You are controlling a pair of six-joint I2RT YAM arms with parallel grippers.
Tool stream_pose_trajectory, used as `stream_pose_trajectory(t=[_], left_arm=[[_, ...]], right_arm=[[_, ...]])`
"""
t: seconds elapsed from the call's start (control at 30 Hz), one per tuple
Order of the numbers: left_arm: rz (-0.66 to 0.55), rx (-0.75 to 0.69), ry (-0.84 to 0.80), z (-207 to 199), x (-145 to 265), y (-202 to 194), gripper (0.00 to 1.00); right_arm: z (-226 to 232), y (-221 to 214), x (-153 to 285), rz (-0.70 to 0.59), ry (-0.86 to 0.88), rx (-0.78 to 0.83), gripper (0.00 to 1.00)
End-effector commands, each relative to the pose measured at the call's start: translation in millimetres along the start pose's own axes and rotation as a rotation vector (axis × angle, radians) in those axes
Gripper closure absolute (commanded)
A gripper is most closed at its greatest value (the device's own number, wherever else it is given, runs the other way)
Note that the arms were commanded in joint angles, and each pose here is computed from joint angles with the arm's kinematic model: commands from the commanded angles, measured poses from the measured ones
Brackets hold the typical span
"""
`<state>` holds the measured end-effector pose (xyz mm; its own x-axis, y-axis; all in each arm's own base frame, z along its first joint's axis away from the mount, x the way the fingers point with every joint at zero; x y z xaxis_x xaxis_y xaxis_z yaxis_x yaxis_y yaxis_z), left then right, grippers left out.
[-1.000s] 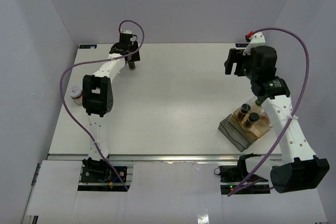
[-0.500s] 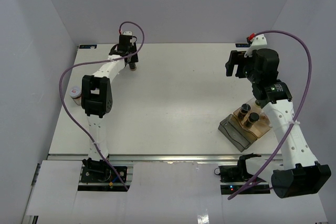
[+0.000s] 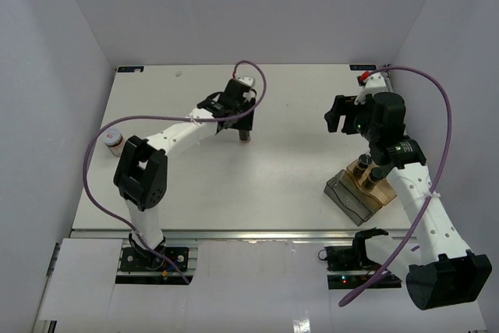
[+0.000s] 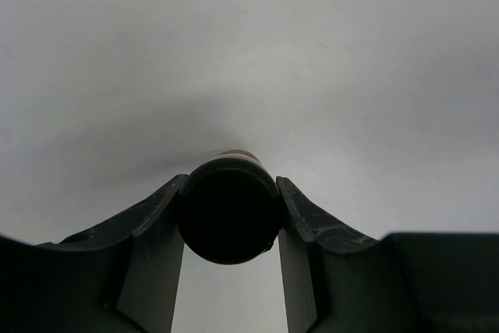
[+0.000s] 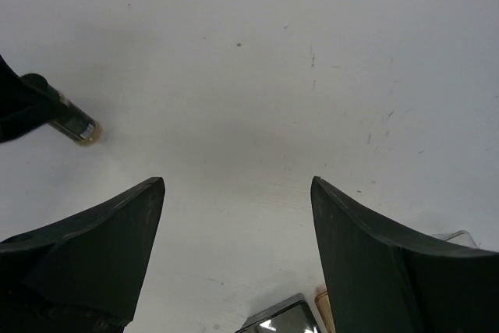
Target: Organize the condiment bottles
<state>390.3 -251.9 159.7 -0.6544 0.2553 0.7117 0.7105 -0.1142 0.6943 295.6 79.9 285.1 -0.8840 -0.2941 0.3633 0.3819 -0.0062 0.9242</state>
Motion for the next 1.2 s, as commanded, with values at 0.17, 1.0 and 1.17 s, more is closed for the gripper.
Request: stream_pose_trajectory(t=[0.17, 1.0, 1.17], left_arm=[[-0.024, -0.067, -0.153, -115.8, 81.3, -75.3, 0.98], [-0.068, -0.136, -0.116, -162.3, 86.5, -161.0, 0.49], [-0.048, -0.122, -0.121, -164.6, 91.8, -159.6, 0.03]], right_arm=[[16.1, 11.1, 30.9, -0.065, 0.051, -0.029, 0.18], [5.7, 26.1, 59.4, -0.125, -0.047, -0.028, 0.17], [7.5, 25.8, 57.6, -0.110, -0.034, -0.025, 0.17]])
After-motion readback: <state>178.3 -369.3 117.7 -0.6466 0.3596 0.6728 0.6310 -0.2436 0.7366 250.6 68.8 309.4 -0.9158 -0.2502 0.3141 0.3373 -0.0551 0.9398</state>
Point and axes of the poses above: each gripper's point midway between its finger pads, its own x axis back along the fingers, its own z axis along the line the jaws close on, y = z × x, the point moved 4 cm from there along x, back along the fingers, and after that the axes turned 1 degree about x, right-handed, at the moved point
